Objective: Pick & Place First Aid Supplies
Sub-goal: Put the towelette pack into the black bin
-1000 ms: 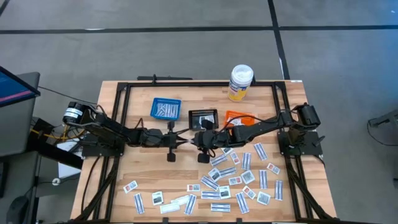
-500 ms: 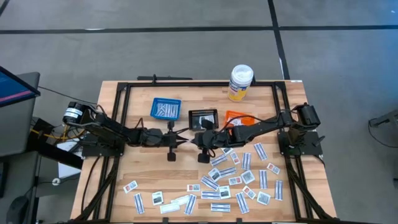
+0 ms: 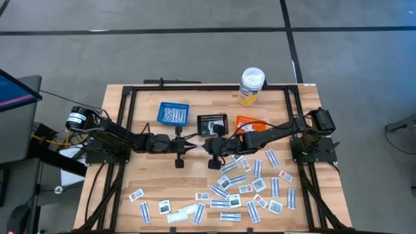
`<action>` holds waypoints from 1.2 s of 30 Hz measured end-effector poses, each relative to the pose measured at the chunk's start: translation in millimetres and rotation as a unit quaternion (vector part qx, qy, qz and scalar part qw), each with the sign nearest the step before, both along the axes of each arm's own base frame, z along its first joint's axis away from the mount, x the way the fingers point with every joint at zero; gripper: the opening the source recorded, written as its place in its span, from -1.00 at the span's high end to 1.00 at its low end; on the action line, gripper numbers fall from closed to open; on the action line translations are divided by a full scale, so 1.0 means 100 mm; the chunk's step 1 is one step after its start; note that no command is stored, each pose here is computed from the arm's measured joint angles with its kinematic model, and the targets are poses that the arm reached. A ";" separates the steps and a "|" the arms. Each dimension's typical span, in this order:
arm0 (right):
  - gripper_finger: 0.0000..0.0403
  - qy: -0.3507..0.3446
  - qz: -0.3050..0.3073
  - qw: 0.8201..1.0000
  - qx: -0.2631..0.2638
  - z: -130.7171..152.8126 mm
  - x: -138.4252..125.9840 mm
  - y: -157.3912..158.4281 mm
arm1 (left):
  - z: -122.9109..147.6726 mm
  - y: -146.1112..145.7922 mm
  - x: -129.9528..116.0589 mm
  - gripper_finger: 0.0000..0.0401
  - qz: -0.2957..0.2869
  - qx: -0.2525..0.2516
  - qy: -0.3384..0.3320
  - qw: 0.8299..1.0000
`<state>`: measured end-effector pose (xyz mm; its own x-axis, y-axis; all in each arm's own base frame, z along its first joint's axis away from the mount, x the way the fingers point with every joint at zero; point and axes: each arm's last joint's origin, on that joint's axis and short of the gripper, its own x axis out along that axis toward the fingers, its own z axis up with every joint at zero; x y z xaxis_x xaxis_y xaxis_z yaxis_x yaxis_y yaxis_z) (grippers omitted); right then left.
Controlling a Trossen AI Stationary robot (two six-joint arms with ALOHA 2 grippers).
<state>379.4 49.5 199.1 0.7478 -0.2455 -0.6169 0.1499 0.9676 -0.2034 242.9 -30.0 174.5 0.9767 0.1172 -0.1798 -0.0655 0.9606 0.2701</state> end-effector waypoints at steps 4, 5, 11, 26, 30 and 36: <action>1.00 0.008 -0.018 1.000 -0.017 -0.01 -0.02 -0.02 | 0.00 0.00 0.00 0.96 0.001 -0.005 -0.003 1.000; 1.00 0.008 -0.023 0.999 -0.022 -0.01 -0.02 -0.02 | 0.01 0.00 0.00 0.96 0.003 -0.012 -0.004 1.000; 1.00 0.031 -0.064 0.995 -0.066 -0.04 -0.06 -0.07 | -0.02 0.00 -0.01 0.94 0.007 -0.037 0.005 0.999; 1.00 0.089 -0.198 0.962 -0.164 -0.11 -0.21 -0.30 | -0.01 0.00 0.00 0.73 0.009 -0.051 -0.004 0.999; 1.00 0.100 -0.178 0.974 -0.097 -0.14 -0.20 -0.39 | -0.01 0.00 0.00 0.73 0.009 -0.051 -0.005 0.999; 1.00 0.092 -0.141 0.986 0.019 -0.05 -0.10 -0.61 | -0.01 0.00 0.00 0.73 0.009 -0.051 -0.005 0.999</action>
<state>369.3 -11.5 194.2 0.5284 -0.4014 -0.7481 0.3776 0.9004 -0.2163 242.7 -30.1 174.0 0.9762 0.1169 -0.1826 -0.0859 0.9818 0.1694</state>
